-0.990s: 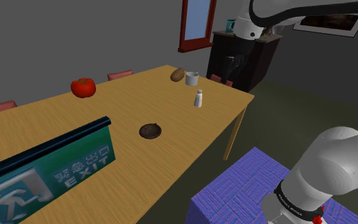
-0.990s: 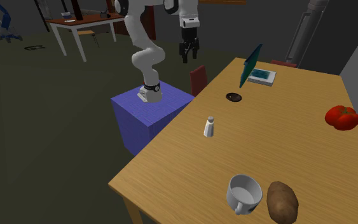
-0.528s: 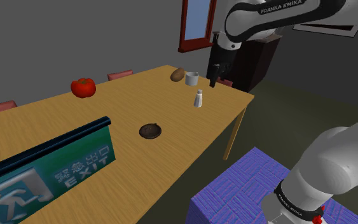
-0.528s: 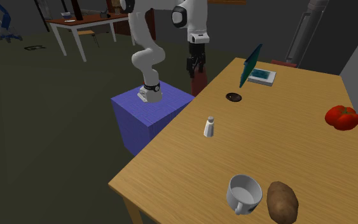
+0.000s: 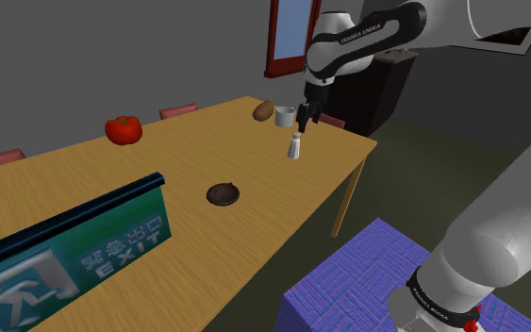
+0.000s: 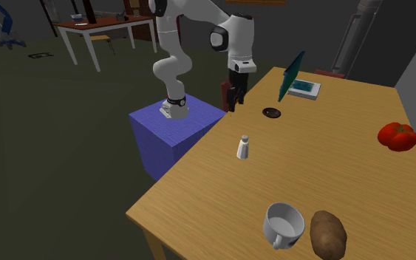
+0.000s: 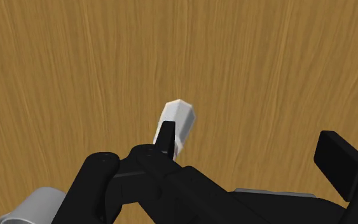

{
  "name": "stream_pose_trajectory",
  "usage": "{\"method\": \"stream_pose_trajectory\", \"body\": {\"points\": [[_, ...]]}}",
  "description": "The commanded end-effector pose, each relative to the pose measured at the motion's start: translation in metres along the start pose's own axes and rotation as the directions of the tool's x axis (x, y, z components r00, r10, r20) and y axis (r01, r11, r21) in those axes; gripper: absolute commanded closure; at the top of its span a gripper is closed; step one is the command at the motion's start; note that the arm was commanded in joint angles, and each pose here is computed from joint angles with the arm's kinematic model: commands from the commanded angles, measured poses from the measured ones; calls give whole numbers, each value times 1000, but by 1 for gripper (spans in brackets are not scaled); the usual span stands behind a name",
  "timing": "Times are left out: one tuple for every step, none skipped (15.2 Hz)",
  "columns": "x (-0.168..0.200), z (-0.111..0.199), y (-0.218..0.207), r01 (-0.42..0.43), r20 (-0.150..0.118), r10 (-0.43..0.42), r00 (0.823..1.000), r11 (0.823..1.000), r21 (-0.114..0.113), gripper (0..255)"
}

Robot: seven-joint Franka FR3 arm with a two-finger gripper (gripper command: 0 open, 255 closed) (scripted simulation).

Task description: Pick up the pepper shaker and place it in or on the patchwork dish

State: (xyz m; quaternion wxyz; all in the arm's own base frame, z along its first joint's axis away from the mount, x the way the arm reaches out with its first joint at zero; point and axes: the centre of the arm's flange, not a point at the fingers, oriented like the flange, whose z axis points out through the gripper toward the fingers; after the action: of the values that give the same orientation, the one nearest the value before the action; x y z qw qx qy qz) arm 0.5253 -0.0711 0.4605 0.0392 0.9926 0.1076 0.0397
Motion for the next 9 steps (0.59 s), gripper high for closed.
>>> {"method": "stream_pose_trajectory", "body": {"points": [[16,17,12,11,5,-11,1000,1000,-6,0],[25,25,17,16,7,-16,1000,1000,-9,0],[34,33,23,21,9,-21,1000,1000,-12,0],[42,41,29,27,12,-26,1000,1000,-15,0],[51,49,34,32,14,-31,999,999,-17,0],[60,57,40,37,16,-37,999,999,-20,0],[69,65,45,42,19,-42,999,999,-23,0],[78,73,51,47,21,-47,999,999,-25,0],[82,77,53,50,22,-49,999,998,-27,0]]}}
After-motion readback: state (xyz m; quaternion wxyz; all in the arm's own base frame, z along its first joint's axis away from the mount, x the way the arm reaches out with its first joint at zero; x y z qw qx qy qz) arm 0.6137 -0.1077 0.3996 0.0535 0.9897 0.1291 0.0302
